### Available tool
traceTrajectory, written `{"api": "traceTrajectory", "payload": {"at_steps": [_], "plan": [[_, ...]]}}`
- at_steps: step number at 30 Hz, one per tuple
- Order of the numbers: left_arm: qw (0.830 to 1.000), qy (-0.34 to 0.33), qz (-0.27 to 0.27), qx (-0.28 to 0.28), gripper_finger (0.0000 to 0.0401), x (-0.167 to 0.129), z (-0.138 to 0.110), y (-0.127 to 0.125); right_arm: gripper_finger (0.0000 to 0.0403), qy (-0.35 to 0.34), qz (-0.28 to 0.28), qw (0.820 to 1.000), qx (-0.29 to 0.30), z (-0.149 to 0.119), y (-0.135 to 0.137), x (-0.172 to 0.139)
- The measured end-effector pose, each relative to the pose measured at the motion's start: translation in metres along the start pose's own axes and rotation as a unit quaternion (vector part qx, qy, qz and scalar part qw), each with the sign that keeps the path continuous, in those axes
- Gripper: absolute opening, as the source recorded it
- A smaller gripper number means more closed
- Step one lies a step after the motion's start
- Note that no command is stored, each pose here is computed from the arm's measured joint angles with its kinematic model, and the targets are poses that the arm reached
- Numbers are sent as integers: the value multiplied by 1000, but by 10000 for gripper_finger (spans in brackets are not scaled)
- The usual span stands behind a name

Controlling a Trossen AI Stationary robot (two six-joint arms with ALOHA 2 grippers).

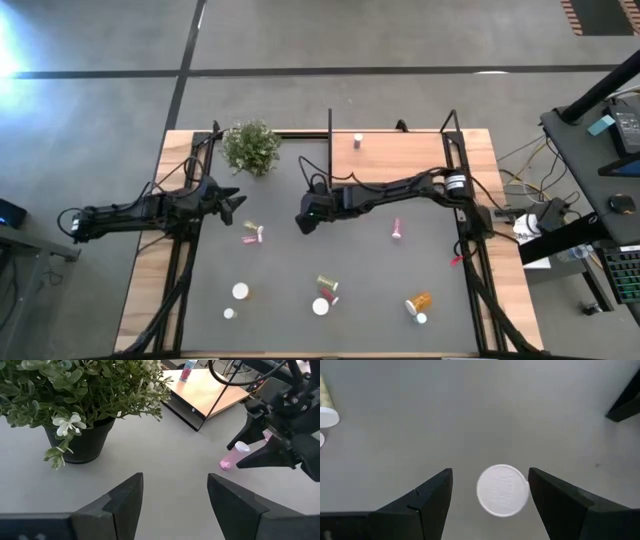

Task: Pick and place medicine bottles onto shelf by color
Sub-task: Put the middle pink pill bottle on the shelf

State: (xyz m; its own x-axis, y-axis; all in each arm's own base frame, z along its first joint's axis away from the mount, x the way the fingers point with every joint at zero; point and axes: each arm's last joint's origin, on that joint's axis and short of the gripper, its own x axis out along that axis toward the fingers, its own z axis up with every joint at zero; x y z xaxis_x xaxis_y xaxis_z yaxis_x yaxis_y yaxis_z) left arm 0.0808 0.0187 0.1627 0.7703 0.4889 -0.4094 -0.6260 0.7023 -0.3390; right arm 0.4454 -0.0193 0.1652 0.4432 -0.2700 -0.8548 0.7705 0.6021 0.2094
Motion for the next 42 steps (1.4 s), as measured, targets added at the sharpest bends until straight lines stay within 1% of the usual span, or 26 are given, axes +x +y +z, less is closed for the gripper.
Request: {"api": "traceTrajectory", "payload": {"at_steps": [6,14,19,23,30,42], "plan": [[1000,0,0,0,205,0,0,0,227,10,-12,1000,-4,4,4,-2],[1000,2,1,1,205,0,0,0,171,11,-17,1000,-4,6,4,-4],[1000,2,2,1,205,0,0,0,146,15,-19,1000,-3,6,3,-5],[1000,2,2,1,205,0,0,0,141,22,-27,999,-4,6,2,-9],[1000,2,2,1,205,0,0,0,141,29,-36,999,-11,15,6,-24],[1000,2,2,1,205,0,0,0,140,35,-37,999,-16,13,5,-22]]}}
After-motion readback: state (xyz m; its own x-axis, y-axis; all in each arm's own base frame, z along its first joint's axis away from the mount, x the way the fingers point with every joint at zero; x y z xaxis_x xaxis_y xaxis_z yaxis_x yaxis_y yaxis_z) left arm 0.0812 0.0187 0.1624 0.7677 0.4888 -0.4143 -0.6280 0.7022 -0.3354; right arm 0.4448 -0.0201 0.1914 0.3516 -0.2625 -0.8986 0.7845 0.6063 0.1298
